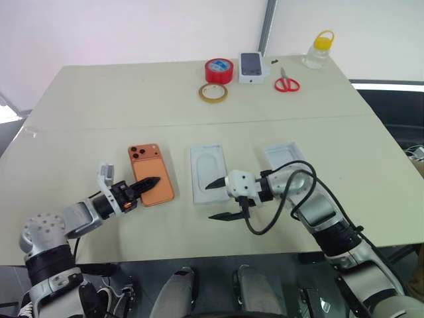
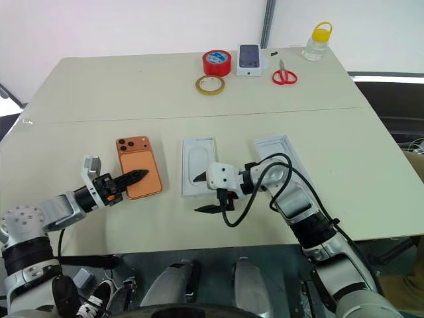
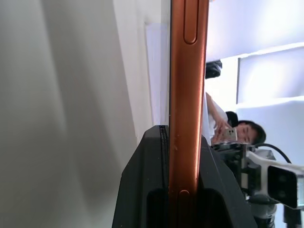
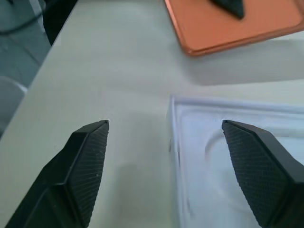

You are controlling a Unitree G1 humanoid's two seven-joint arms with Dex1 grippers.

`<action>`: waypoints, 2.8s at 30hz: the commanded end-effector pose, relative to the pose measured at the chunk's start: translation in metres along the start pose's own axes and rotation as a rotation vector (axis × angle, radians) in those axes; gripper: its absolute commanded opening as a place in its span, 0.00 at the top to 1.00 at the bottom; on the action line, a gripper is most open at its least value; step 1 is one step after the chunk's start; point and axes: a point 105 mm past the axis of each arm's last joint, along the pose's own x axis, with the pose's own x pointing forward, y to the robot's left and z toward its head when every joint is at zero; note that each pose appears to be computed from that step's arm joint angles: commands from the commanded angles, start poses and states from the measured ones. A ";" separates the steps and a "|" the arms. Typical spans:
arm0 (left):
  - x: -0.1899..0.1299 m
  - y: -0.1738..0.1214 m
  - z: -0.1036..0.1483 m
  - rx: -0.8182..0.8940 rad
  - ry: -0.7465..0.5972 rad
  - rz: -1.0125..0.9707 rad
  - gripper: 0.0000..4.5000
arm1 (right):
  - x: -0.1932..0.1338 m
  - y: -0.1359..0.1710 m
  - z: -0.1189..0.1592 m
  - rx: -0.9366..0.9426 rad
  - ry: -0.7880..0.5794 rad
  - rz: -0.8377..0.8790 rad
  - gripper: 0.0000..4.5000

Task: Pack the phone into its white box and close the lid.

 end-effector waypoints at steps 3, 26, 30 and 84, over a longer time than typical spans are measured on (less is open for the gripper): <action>0.004 -0.018 0.013 0.072 -0.045 -0.061 0.95 | -0.002 0.001 -0.001 -0.033 0.003 -0.019 0.28; 0.028 -0.033 0.001 0.074 0.028 -0.116 0.95 | 0.008 -0.014 -0.008 0.067 0.027 -0.137 0.99; 0.043 -0.040 -0.003 0.070 0.049 -0.150 0.95 | 0.020 -0.012 0.008 0.052 0.017 -0.137 0.99; 0.094 -0.052 -0.025 0.406 0.350 -0.121 0.08 | -0.048 -0.067 -0.016 0.077 0.067 -0.403 0.22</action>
